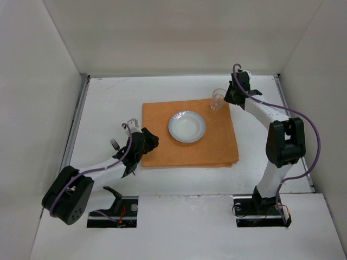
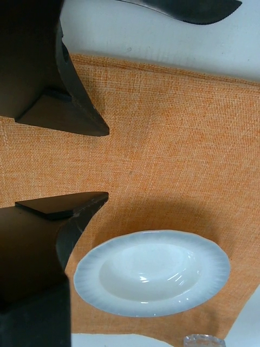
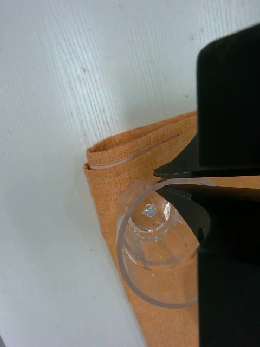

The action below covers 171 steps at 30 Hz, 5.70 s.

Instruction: Set the dinner table for one person

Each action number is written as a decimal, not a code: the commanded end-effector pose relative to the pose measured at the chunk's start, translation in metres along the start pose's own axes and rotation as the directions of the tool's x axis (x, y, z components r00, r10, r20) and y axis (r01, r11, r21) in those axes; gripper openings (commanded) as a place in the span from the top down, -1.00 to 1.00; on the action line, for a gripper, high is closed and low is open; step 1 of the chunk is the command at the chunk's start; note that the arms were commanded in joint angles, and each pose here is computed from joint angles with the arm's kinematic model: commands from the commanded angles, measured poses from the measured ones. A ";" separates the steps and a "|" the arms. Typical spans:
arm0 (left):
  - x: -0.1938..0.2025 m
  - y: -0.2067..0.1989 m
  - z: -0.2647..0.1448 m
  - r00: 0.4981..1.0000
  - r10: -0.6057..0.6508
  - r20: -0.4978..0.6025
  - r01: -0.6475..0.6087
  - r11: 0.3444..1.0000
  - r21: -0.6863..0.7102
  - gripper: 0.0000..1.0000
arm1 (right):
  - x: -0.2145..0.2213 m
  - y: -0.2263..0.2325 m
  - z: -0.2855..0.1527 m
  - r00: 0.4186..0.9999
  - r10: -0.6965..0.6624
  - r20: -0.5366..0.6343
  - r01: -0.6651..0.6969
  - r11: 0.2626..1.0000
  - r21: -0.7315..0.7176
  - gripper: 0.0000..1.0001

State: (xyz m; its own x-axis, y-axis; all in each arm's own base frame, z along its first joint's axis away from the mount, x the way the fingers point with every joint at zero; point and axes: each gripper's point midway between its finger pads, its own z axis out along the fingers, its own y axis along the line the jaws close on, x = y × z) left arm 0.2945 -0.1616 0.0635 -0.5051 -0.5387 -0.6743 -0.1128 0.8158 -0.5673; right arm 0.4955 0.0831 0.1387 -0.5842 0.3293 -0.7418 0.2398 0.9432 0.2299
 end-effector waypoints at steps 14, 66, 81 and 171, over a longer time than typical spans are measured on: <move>-0.017 -0.006 0.002 0.999 -0.036 0.040 0.035 0.999 0.027 0.14 | 0.007 -0.002 0.036 0.992 -0.118 -0.044 0.122 0.986 0.112 0.71; -0.006 0.108 -0.039 0.954 0.242 -0.178 -0.299 0.814 -0.498 0.36 | 0.087 0.079 -0.185 0.959 0.081 0.271 0.055 0.886 -0.461 0.57; -0.009 0.106 -0.039 0.963 0.218 -0.161 -0.269 0.836 -0.479 0.94 | 0.092 0.078 -0.184 0.957 0.095 0.274 0.047 0.881 -0.470 0.52; 0.143 -0.263 0.090 0.978 0.049 -0.204 -0.025 0.993 0.115 0.54 | 0.054 -0.025 -0.178 0.864 0.375 0.334 -0.245 0.895 -0.372 -0.17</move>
State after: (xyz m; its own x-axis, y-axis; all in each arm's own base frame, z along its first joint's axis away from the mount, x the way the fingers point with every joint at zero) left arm 0.3240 -0.4626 0.0387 -0.7087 -0.4335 -0.5566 -0.0451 0.8152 -0.5774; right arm 0.3177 0.0844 0.1925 -0.1960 0.6071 -0.7700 0.1032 0.7937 0.5995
